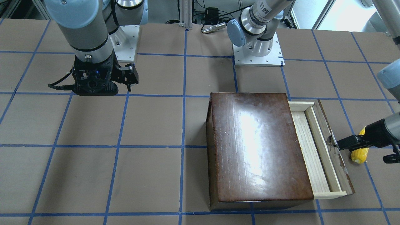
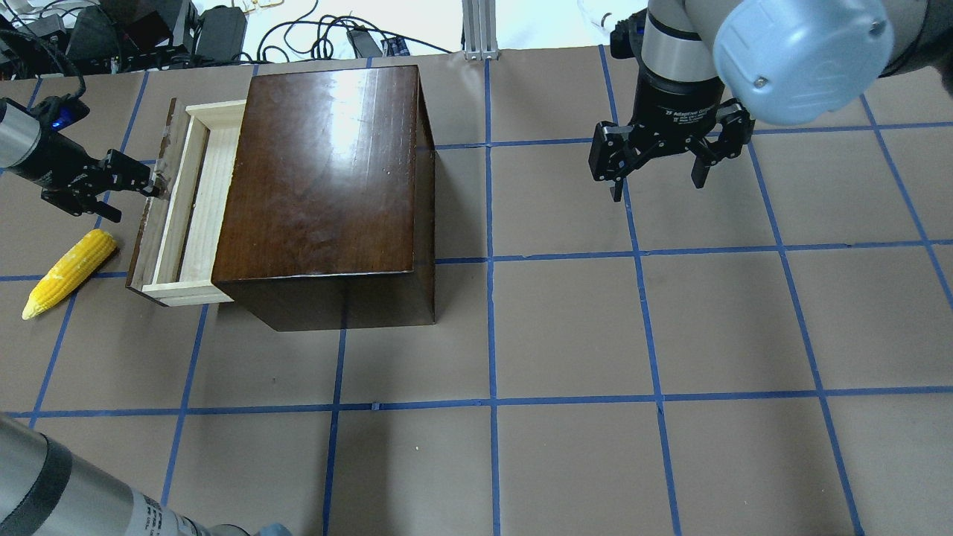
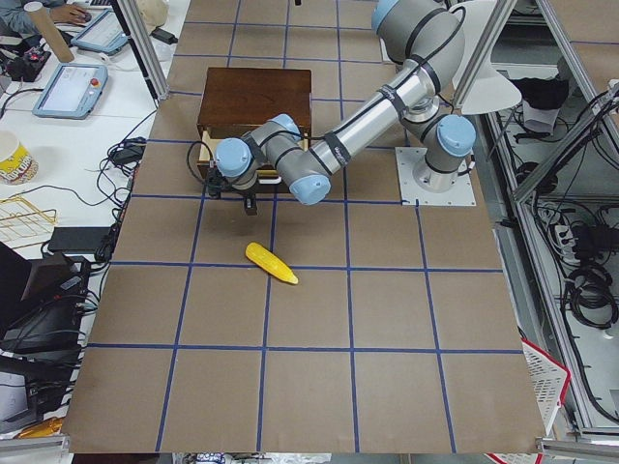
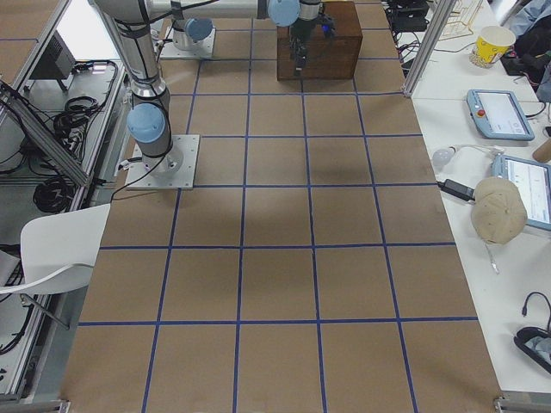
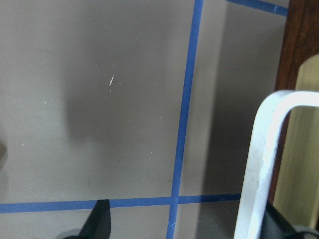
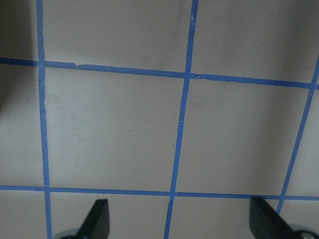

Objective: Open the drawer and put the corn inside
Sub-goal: 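Release the handle and move the left gripper over the yellow corn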

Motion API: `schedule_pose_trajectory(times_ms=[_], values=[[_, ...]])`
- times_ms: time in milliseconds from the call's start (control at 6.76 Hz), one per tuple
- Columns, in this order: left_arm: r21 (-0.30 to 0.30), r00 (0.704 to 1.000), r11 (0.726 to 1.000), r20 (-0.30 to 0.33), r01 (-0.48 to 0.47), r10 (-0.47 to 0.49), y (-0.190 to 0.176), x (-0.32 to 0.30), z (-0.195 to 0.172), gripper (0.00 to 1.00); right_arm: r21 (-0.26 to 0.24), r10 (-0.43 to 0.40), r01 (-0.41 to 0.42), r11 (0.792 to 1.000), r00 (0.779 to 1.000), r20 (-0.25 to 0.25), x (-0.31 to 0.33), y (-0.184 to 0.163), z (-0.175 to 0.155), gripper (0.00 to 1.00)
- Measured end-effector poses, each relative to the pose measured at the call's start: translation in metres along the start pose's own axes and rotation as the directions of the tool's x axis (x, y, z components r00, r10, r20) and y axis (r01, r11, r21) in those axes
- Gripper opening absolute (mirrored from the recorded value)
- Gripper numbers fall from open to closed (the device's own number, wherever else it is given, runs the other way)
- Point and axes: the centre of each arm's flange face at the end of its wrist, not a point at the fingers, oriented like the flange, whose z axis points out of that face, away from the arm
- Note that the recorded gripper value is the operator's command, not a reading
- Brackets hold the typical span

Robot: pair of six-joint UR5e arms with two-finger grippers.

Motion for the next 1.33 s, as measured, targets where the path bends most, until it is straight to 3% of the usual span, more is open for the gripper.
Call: schedule_pose_trajectory(times_ms=[296, 592, 739, 1035, 1183, 1331], values=[[0.034, 0.999, 0.999, 0.042, -0.016, 0.015, -0.009, 0.006, -0.036, 1.0, 0.0, -0.001, 0.001, 1.0, 1.0, 0.0, 0.0, 0.0, 0.0, 1.0], [0.035, 0.984, 0.991, 0.125, -0.129, 0.123, -0.014, 0.008, -0.073, 1.0, 0.0, -0.001, 0.001, 1.0, 1.0, -0.001, 0.0, 0.0, 0.0, 1.0], [-0.008, 0.957, 0.973, 0.179, -0.232, 0.23, -0.013, 0.0, -0.078, 1.0, 0.0, -0.001, 0.001, 1.0, 1.0, -0.001, 0.0, 0.0, 0.0, 1.0], [-0.117, 0.865, 0.902, 0.256, -0.415, 0.432, -0.01, -0.027, -0.074, 1.0, 0.0, 0.0, 0.0, 1.0, 1.0, 0.0, 0.0, 0.0, 0.0, 1.0], [-0.158, 0.826, 0.866, 0.26, -0.474, 0.5, -0.005, -0.043, -0.07, 1.0, 0.0, -0.001, 0.001, 1.0, 1.0, 0.0, 0.0, 0.0, 0.0, 1.0], [-0.193, 0.774, 0.812, 0.248, -0.551, 0.583, 0.001, -0.058, -0.062, 1.0, 0.0, -0.001, 0.001, 1.0, 1.0, 0.0, 0.0, 0.0, 0.0, 1.0]])
